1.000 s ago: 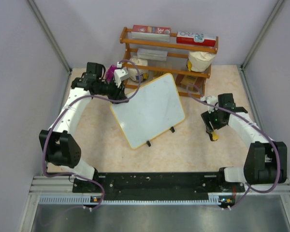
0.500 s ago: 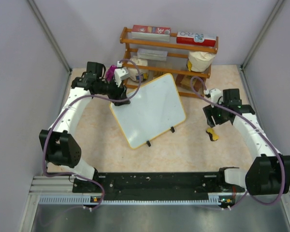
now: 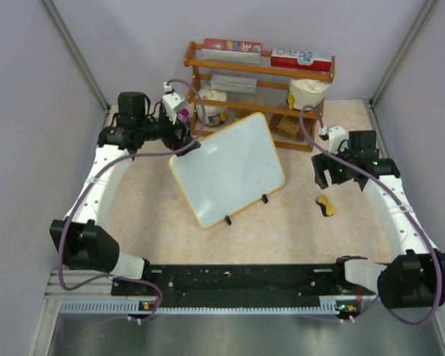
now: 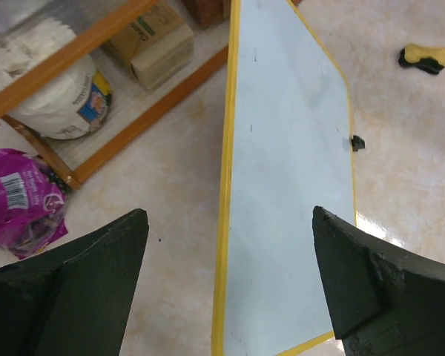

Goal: Erase the whiteboard

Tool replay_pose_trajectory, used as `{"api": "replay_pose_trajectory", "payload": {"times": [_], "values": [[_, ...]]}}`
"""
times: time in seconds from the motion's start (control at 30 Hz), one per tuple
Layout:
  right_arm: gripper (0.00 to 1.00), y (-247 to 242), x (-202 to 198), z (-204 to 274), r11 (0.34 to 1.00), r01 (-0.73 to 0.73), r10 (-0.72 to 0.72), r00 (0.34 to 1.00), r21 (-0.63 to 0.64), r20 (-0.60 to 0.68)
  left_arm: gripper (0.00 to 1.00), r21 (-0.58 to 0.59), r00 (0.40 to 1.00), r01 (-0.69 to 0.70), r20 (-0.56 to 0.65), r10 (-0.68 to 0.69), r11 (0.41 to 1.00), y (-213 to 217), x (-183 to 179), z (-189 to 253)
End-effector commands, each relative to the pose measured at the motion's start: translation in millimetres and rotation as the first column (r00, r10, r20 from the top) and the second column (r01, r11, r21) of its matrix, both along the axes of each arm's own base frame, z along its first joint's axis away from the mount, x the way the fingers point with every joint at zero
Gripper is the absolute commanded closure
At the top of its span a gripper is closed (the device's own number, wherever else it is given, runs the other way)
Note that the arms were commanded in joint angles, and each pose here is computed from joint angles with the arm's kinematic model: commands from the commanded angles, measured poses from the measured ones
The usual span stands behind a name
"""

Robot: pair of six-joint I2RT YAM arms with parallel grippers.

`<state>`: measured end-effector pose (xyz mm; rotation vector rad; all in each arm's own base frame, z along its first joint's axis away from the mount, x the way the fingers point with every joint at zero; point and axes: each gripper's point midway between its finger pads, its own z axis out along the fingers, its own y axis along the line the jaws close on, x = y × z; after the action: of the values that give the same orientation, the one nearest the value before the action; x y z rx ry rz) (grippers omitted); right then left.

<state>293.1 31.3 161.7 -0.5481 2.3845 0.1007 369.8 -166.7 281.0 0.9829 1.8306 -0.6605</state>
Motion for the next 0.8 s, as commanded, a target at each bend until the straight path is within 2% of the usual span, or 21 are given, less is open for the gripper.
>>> {"api": "replay_pose_trajectory", "payload": {"times": [0.0,0.13,0.17,0.2,0.33,0.43,0.6,0.77], "values": [[0.14,4.8,15.6,45.8,0.997,0.033,-0.043,0.99,0.075,0.138,0.04,-0.151,0.978,-0.123,0.148,0.145,0.981,18.7,3.5,60.9],[0.07,3.6,20.9,61.8,0.995,0.05,-0.065,0.98,0.084,0.186,0.01,-0.222,0.95,-0.243,0.145,0.278,0.944,48.5,4.2,77.7],[0.01,1.9,22.6,66.4,0.995,0.061,-0.076,0.977,0.081,0.201,0.01,-0.247,0.93,-0.307,0.128,0.345,0.919,64.7,7.1,81.4],[0.01,0.6,24.5,72.7,0.994,0.072,-0.088,0.972,0.082,0.216,0.01,-0.256,0.91,-0.355,0.127,0.395,0.899,74.2,4.9,82.2],[0.01,-7.5,30.1,100.7,0.982,0.15,-0.177,0.939,0.113,0.293,0.01,-0.267,0.778,-0.559,0.157,0.608,0.785,123.6,9.2,74.5],[0.01,-8.6,31.5,120.3,0.972,0.177,-0.222,0.91,0.156,0.351,0.01,-0.269,0.691,-0.655,0.165,0.704,0.706,149.0,4.6,62.5],[0.01,-11.0,24.9,145.6,0.964,0.187,-0.253,0.867,0.191,0.43,0.01,-0.285,0.605,-0.733,0.143,0.784,0.618,174.5,-5.1,37.4],[0.01,-13.9,20.3,173.9,0.969,0.162,-0.24,0.803,0.187,0.545,0.01,-0.315,0.591,-0.736,0.132,0.796,0.599,177.2,-16.6,23.1]]}}
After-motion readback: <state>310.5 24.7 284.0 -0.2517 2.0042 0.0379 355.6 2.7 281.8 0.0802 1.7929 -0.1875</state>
